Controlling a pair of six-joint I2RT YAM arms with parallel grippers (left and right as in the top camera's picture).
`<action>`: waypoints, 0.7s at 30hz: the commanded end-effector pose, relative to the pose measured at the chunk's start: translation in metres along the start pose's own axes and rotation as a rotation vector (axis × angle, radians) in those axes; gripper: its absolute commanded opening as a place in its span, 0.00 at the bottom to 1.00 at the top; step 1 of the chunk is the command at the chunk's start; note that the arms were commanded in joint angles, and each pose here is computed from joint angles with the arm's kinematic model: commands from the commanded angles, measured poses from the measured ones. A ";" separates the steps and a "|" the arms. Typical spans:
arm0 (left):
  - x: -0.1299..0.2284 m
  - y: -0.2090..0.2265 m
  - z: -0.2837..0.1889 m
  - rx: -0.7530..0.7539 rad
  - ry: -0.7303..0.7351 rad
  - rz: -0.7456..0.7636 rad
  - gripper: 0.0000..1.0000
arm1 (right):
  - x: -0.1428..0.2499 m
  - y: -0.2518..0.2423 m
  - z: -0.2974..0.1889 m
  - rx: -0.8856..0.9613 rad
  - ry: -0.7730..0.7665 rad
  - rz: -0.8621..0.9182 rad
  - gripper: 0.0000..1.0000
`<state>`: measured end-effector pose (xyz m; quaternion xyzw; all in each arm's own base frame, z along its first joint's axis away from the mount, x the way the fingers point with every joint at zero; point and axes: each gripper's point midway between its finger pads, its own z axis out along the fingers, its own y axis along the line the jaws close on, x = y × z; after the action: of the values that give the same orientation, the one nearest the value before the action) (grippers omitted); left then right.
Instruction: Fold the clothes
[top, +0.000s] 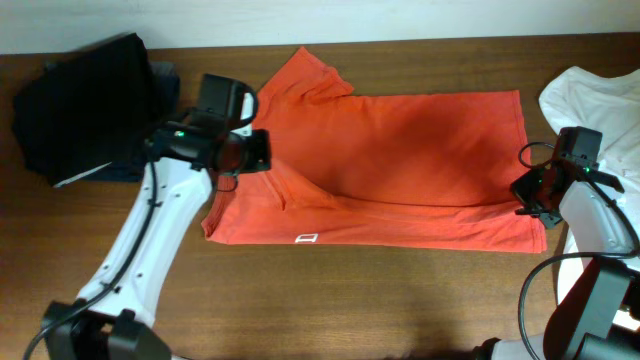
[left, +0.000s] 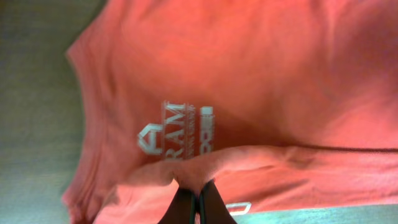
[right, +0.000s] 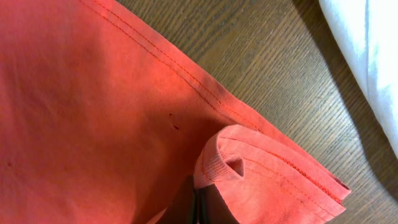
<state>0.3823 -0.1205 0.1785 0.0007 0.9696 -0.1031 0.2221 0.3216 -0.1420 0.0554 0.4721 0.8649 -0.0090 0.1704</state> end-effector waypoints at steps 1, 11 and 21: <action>0.001 -0.011 0.023 0.006 0.033 0.063 0.01 | -0.004 0.003 -0.001 0.006 -0.017 -0.011 0.04; -0.021 -0.007 0.056 -0.034 -0.030 0.072 0.01 | -0.006 0.001 -0.001 0.020 -0.027 -0.010 0.04; -0.014 0.020 0.076 -0.180 0.004 0.054 0.01 | -0.011 0.006 0.038 0.029 -0.028 -0.007 0.04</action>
<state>0.4239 -0.1193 0.1110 0.0094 0.9762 -0.0232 0.2156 0.3365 -0.1536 0.0403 0.4734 0.8606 -0.0222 0.1863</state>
